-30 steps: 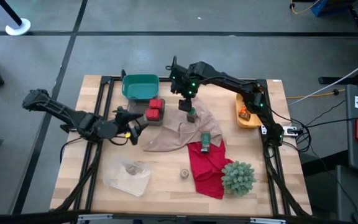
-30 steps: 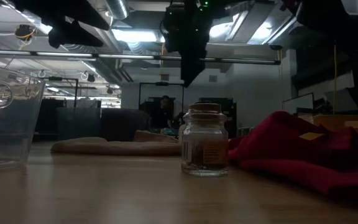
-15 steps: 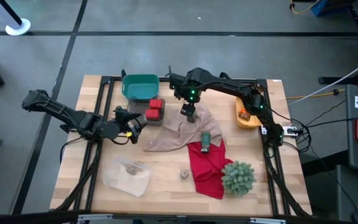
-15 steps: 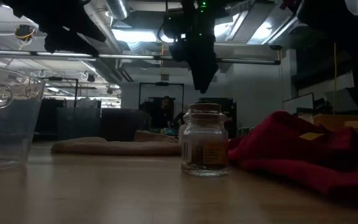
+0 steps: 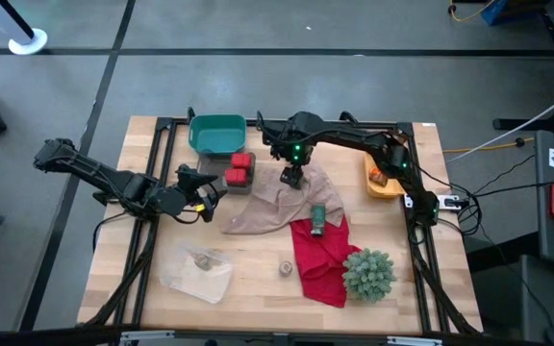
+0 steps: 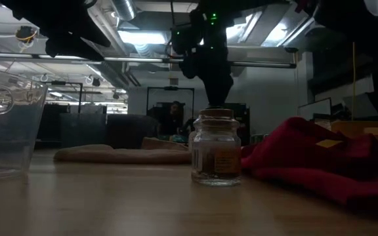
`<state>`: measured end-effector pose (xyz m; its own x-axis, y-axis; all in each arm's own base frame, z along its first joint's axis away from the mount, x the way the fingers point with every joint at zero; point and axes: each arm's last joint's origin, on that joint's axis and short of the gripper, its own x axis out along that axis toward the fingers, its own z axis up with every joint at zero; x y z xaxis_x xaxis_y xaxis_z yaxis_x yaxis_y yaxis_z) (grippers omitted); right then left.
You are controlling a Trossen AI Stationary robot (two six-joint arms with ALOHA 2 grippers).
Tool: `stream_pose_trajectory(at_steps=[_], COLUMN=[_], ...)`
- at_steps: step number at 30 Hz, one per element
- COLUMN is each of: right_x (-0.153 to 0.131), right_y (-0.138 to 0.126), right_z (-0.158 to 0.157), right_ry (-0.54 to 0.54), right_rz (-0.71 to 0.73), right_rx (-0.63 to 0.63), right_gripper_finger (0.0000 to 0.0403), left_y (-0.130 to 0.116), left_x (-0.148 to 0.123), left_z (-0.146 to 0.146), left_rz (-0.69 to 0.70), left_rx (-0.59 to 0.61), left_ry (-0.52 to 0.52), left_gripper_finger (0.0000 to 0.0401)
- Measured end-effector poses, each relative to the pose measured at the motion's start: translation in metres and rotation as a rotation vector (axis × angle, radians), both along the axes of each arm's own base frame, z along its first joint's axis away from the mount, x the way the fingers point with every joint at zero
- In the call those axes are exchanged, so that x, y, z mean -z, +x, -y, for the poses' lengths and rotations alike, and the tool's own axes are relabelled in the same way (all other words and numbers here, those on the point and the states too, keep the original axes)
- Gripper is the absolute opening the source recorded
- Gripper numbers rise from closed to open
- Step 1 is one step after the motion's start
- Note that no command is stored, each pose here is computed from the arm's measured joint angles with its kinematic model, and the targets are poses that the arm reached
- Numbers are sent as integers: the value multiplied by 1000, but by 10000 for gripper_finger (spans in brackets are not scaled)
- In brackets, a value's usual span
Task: Sort spices by type
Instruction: Put the top green seasoning bottle into the green bin
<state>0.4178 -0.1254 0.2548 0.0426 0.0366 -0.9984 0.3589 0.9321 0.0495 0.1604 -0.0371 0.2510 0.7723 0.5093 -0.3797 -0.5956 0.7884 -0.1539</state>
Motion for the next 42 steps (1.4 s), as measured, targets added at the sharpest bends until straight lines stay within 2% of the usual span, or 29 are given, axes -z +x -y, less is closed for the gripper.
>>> stream_pose_trajectory(at_steps=[14,20,27,32,37,42], right_x=[27,26,22,-2,-27,-38], right_y=[1,4,5,11,25,39], right_z=[0,1,2,4,9,13], right_ry=[4,-4,-9,-46,-149,-234], right_rz=[-20,5,20,116,299,468], right_rx=[0,0,-4,-29,-74,-144], right_gripper_finger=[267,212,208,208,208,208], left_y=[0,0,0,0,0,0], left_x=[0,0,0,0,0,0], left_z=[0,0,0,0,0,0], left_rz=[-1,-1,-1,0,1,8], left_rx=[3,3,4,4,3,0], left_ry=[-1,-1,-1,-1,-4,-10], left_gripper_finger=[265,265,265,265,265,265])
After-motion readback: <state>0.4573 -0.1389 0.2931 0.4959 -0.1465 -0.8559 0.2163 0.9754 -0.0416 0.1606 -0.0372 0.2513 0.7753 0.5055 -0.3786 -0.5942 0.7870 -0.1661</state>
